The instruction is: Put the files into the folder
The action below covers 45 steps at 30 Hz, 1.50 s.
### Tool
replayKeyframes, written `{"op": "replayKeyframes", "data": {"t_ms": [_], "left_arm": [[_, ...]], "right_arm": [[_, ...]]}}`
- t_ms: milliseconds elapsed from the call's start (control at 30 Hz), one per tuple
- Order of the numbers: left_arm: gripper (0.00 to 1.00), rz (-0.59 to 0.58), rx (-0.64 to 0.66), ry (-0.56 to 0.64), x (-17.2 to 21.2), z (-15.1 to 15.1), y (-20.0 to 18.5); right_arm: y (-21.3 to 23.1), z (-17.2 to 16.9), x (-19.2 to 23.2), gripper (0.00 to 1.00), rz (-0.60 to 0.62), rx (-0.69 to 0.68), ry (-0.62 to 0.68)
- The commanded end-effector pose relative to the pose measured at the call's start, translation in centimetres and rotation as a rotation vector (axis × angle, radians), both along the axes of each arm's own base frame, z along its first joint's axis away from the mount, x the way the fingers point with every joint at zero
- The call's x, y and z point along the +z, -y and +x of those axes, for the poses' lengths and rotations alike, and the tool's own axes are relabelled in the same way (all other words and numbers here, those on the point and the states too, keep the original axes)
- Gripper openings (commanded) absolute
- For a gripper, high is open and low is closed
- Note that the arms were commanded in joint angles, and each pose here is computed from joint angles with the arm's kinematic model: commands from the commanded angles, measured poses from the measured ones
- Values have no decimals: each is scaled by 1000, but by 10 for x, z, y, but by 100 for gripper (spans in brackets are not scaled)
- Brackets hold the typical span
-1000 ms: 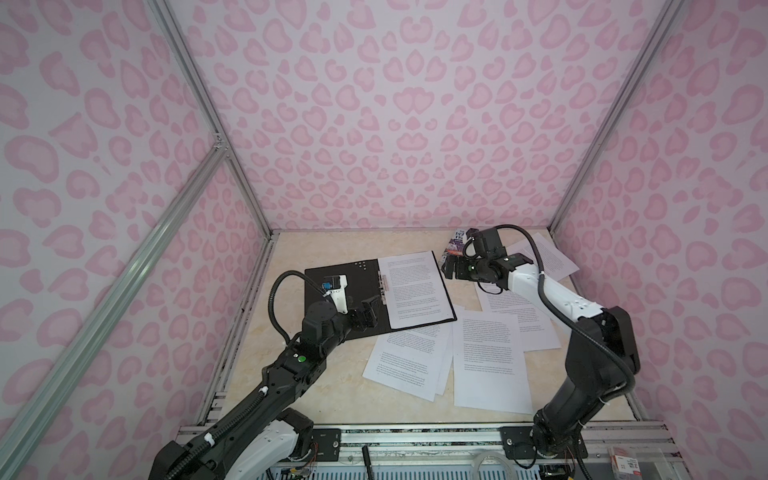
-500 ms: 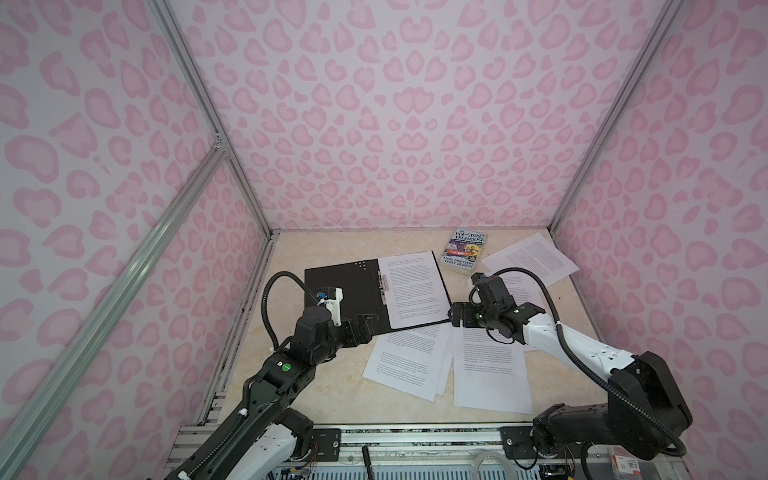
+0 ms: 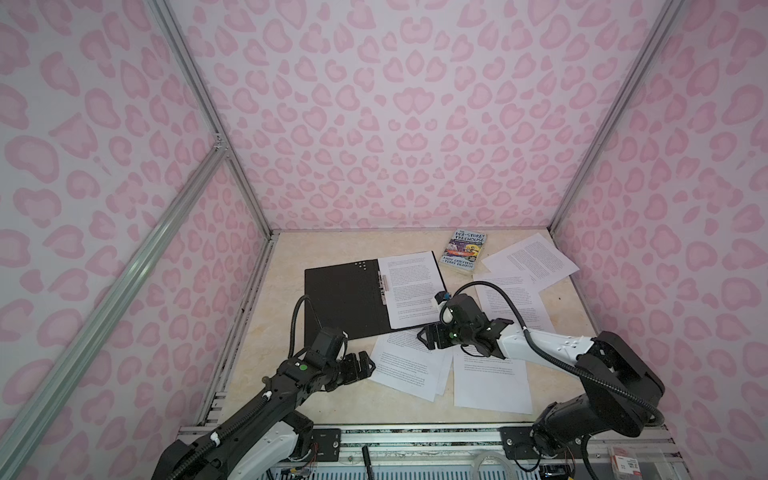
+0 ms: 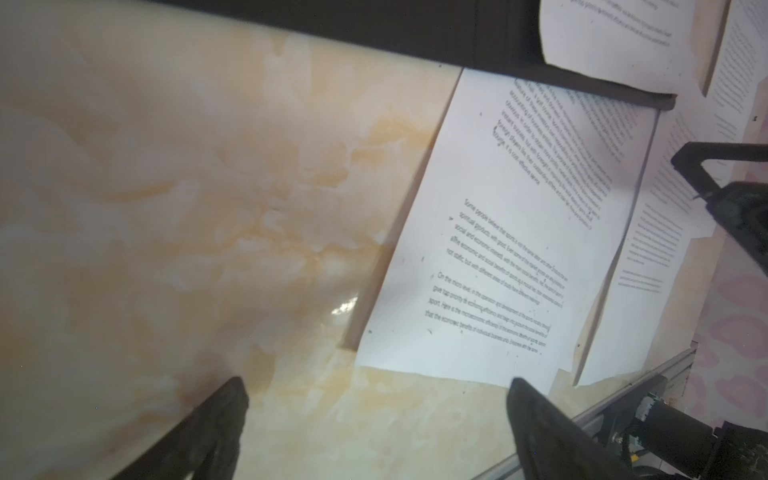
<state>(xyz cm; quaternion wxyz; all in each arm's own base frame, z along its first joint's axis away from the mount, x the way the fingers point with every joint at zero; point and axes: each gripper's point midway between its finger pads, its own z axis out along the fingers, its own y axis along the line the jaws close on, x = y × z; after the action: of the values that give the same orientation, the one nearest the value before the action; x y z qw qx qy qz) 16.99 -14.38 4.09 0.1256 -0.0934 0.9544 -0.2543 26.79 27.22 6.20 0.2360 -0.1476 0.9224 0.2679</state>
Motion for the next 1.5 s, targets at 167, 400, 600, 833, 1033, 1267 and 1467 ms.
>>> {"op": "replayKeyframes", "data": {"t_ms": [167,400,600,833,1033,1267,1467], "left_arm": [[99,-81,-46,-40,-7,-3,17],[99,-153,5,-78,-11,-4,24],[99,-240,45,-65,-2,-2,32],[100,-315,39,-28,14,1,39],[100,-367,40,25,27,5,43],[100,-370,59,73,30,12,41],[100,-363,68,99,32,20,42]], "right_arm": [[-29,-4,-5,87,54,64,-17],[-36,-6,-21,86,43,84,-59],[-43,-9,-30,85,43,103,-97],[-47,-12,-28,85,43,118,-96],[-49,-14,-28,85,47,128,-102],[-49,-14,-26,85,47,128,-97],[-49,-15,-24,85,52,129,-96]]}}
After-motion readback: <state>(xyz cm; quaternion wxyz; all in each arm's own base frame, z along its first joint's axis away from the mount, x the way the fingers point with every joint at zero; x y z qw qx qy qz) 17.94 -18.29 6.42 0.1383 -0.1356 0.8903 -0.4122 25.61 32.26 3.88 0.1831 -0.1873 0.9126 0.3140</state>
